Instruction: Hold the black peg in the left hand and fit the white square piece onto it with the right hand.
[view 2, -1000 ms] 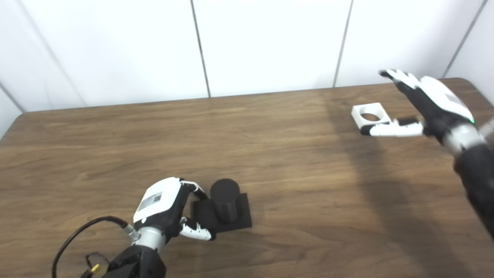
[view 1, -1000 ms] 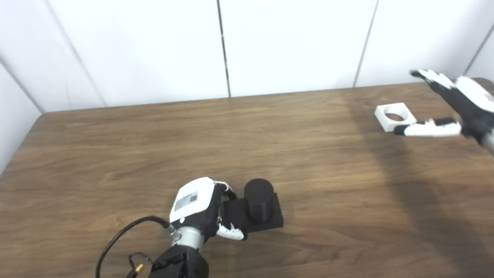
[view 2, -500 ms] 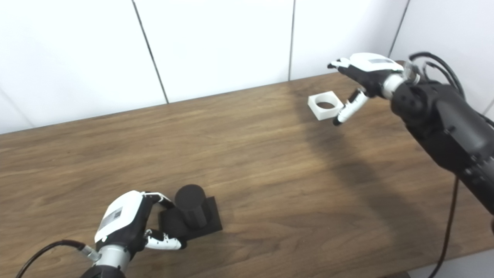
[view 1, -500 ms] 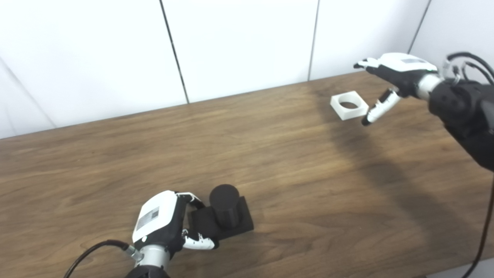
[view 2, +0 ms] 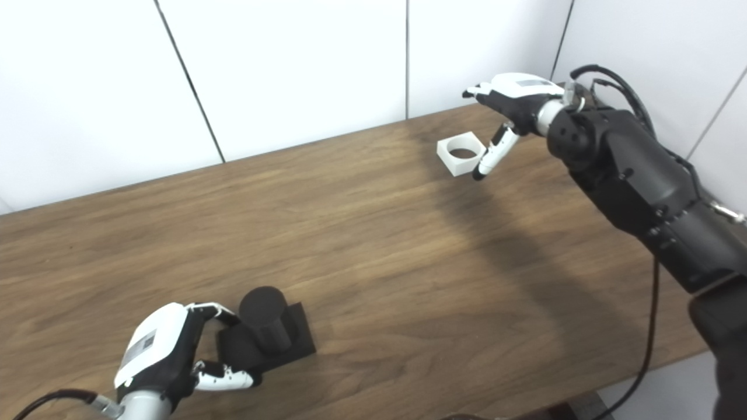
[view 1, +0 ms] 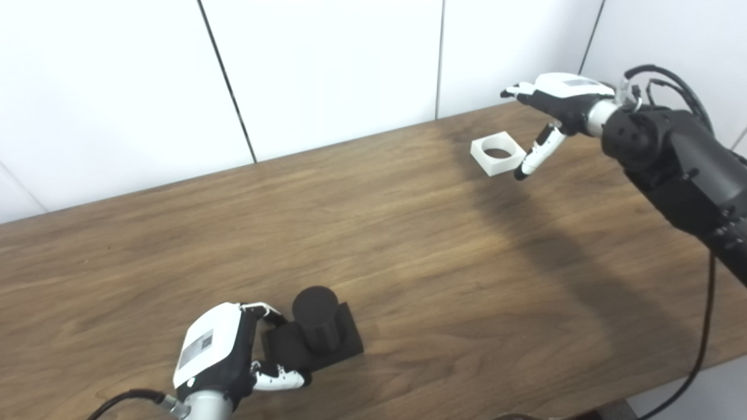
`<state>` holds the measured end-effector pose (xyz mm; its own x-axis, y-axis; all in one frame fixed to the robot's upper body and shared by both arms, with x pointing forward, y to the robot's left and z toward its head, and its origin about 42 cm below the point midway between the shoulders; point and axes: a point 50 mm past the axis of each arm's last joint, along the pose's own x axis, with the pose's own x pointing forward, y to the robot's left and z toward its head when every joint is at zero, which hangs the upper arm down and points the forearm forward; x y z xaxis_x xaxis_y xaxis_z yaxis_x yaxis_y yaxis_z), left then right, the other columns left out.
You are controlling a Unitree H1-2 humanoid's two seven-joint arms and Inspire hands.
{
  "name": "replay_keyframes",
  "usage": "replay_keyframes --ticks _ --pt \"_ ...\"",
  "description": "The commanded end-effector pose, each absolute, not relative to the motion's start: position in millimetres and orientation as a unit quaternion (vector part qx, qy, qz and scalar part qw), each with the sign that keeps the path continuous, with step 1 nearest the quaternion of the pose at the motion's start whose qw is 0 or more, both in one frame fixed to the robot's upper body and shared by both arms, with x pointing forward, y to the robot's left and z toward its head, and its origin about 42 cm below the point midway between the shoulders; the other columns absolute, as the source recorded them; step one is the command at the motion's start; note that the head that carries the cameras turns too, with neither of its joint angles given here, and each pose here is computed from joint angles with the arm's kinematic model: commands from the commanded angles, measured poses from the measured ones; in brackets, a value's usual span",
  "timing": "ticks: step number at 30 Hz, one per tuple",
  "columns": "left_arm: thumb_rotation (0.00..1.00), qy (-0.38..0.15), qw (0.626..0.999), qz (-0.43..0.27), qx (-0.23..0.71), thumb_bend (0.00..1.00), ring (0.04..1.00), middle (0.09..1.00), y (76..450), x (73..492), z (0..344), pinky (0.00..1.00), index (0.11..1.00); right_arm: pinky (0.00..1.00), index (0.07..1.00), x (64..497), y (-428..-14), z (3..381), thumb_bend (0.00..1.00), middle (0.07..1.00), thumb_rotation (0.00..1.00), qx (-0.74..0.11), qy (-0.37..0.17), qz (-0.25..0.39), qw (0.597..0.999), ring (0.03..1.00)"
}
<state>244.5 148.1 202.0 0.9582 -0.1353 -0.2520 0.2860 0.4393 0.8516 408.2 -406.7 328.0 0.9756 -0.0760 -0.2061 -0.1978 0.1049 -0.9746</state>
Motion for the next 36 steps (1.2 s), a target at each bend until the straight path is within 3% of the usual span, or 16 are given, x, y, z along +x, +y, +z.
replay_keyframes --ticks 1,15,27,36 --pt "0.05 0.074 0.841 -0.112 0.524 0.52 0.92 0.794 155 241 204 0.97 0.482 1.0 0.962 414 -408 367 1.0 1.0 0.29 -0.683 0.067 0.008 0.727 1.0" --pt "0.05 0.074 0.84 -0.112 0.526 0.52 0.924 0.799 154 236 206 0.97 0.483 1.0 0.893 436 -409 364 0.96 0.95 0.24 -0.677 0.071 0.006 0.733 1.0" --pt "0.05 0.073 0.839 -0.115 0.526 0.52 0.916 0.795 154 234 202 0.96 0.483 1.0 0.837 469 -396 341 0.99 0.936 0.24 -0.694 0.099 0.02 0.713 0.989" --pt "0.05 0.074 0.841 -0.117 0.524 0.52 0.919 0.797 155 232 202 0.97 0.483 1.0 0.862 487 -387 321 1.0 0.954 0.26 -0.697 0.135 0.038 0.703 1.0"
